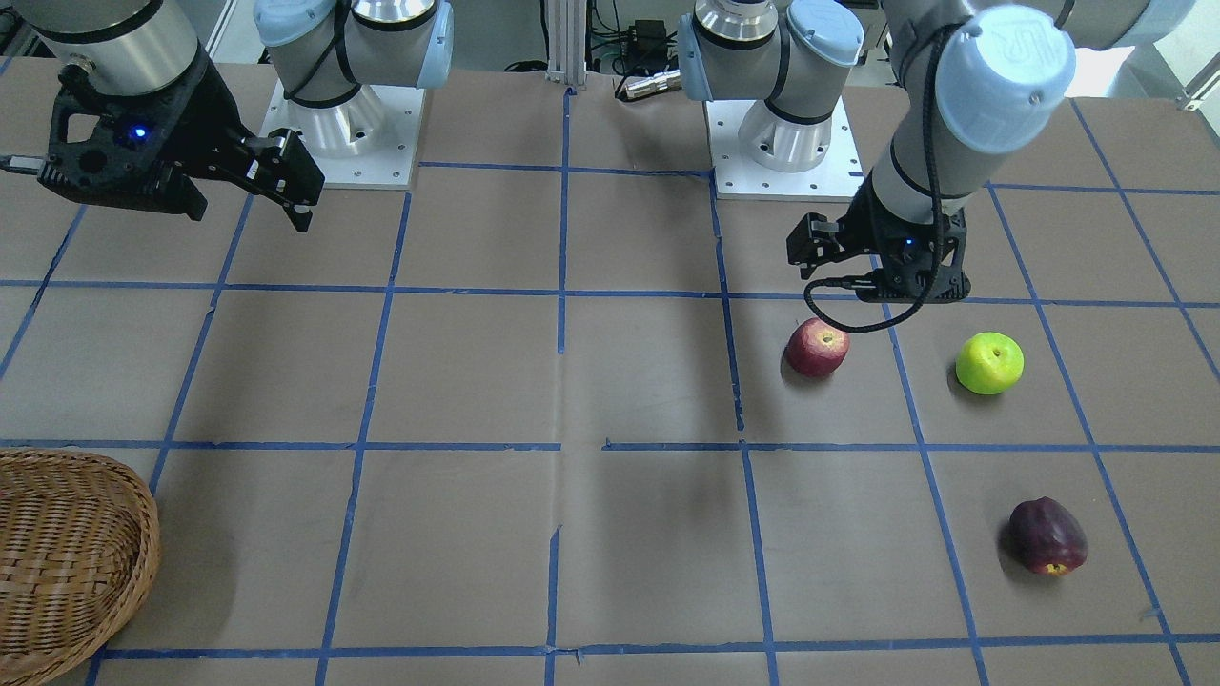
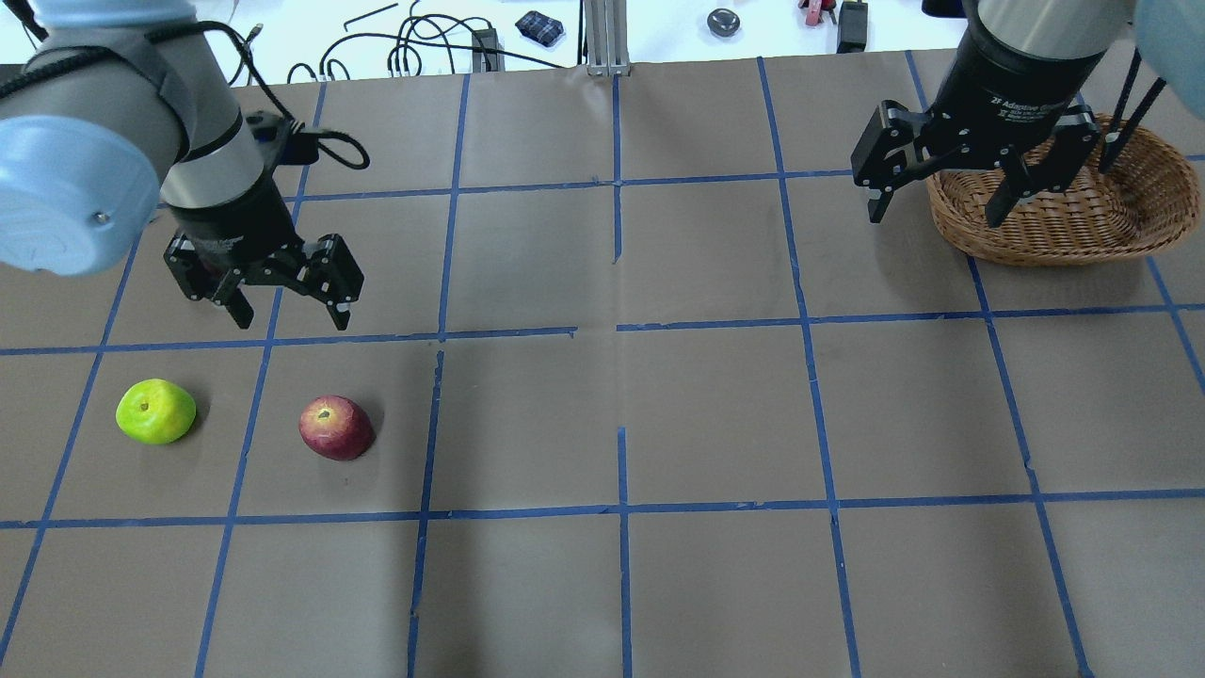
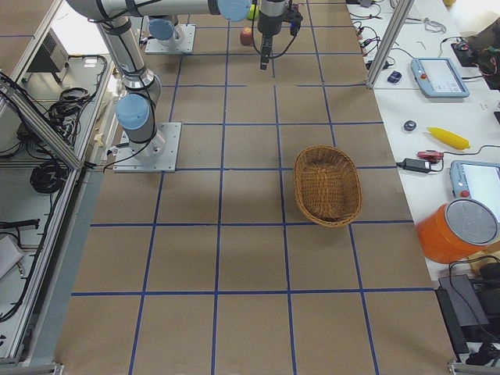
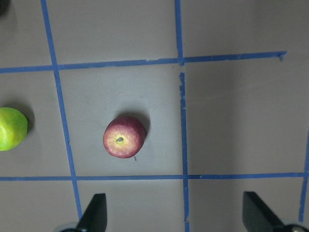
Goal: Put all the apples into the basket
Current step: 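Lower the left gripper onto the red apple and grasp it, then carry the red apple to the table center and open the left gripper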
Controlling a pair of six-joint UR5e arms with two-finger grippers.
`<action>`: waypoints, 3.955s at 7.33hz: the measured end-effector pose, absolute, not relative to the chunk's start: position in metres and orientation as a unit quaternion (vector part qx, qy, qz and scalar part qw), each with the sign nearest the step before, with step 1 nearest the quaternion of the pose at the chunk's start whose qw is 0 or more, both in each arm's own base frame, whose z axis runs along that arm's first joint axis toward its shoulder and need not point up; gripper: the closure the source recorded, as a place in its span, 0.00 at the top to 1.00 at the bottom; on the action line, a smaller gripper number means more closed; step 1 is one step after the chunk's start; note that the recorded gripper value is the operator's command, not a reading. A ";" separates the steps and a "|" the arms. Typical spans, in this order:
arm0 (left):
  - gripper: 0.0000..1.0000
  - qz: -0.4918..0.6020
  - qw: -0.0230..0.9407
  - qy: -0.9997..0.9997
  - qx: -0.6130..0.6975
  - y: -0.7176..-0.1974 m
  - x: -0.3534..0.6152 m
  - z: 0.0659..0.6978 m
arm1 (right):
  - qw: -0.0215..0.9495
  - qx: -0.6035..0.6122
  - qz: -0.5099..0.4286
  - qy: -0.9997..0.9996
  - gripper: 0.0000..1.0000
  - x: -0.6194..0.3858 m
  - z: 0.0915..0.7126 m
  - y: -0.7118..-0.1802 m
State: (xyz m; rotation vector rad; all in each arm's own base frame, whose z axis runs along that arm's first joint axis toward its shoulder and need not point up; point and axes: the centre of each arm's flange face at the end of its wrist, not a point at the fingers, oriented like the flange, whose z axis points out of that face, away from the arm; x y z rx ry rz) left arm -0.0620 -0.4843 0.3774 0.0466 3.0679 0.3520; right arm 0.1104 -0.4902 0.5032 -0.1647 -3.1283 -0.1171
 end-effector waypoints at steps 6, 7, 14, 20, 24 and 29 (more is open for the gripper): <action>0.97 0.107 -0.022 0.994 0.014 -0.450 -0.017 0.216 | 0.003 -0.054 -0.038 -0.998 1.00 0.111 0.503 -0.491; 0.79 0.102 -0.019 0.995 0.014 -0.448 -0.018 0.201 | 0.003 -0.054 -0.038 -0.998 1.00 0.111 0.503 -0.491; 0.00 0.043 -0.021 0.998 -0.033 -0.480 -0.111 0.235 | 0.003 -0.054 -0.038 -0.998 1.00 0.111 0.502 -0.491; 0.00 0.040 -0.093 0.986 -0.130 -0.494 -0.297 0.226 | 0.002 -0.054 -0.038 -0.998 1.00 0.111 0.502 -0.491; 1.00 0.010 -0.108 0.983 -0.150 -0.502 -0.334 0.203 | 0.004 -0.054 -0.034 -0.998 1.00 0.110 0.503 -0.492; 1.00 -0.019 -0.108 0.983 -0.150 -0.531 -0.272 0.275 | -0.002 -0.055 -0.047 -0.997 1.00 0.110 0.485 -0.493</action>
